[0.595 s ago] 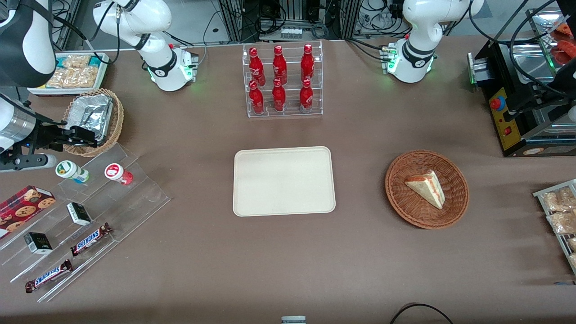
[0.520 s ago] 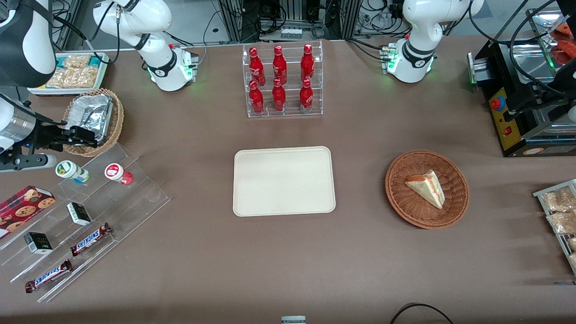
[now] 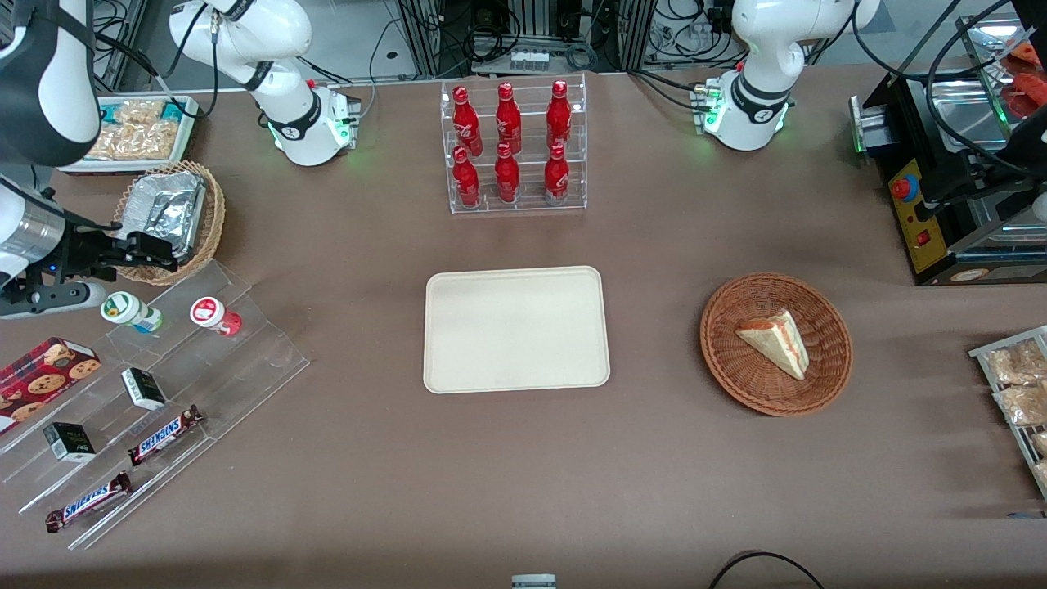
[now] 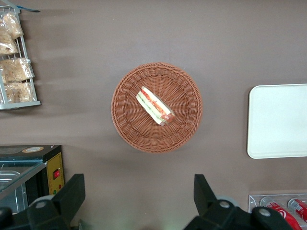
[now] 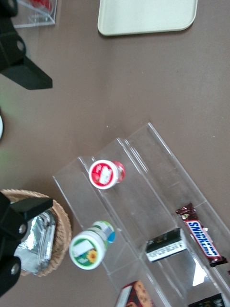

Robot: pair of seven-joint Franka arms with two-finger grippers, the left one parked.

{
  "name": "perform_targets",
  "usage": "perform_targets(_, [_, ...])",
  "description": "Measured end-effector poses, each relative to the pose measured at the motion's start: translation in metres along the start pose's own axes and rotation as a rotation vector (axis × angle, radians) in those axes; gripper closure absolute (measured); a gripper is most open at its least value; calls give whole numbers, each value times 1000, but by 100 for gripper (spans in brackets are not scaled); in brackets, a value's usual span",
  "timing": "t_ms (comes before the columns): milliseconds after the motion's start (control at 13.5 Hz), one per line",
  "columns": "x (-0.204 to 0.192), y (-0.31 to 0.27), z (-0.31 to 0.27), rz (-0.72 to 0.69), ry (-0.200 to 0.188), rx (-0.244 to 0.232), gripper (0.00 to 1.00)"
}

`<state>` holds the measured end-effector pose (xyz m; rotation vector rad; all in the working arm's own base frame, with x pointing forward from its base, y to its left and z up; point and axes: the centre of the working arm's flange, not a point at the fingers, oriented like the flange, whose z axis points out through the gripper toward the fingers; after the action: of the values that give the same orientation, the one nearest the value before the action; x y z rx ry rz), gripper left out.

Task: Place green gum on tray
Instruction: 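Move the right gripper down toward the green-and-white gum tub on the stand, then close the right gripper around the green-and-white gum tub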

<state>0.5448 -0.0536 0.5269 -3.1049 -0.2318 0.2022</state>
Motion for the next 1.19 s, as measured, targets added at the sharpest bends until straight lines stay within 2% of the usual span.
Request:
perform_targets(149, [2,29,22,-97,16,-1,0])
perform_targets(372, [5,79,56,-361,25,-4,0])
perform_targets(595, [6,114,78,-563,36,-14,0])
perform_targets(818, [-2,131,94,-646,49,-25,0])
perform_targets(966, [-7,136,100,-655,53,-28,0])
perform_targets(1189, [-17,141,112,-644,81,-51,0])
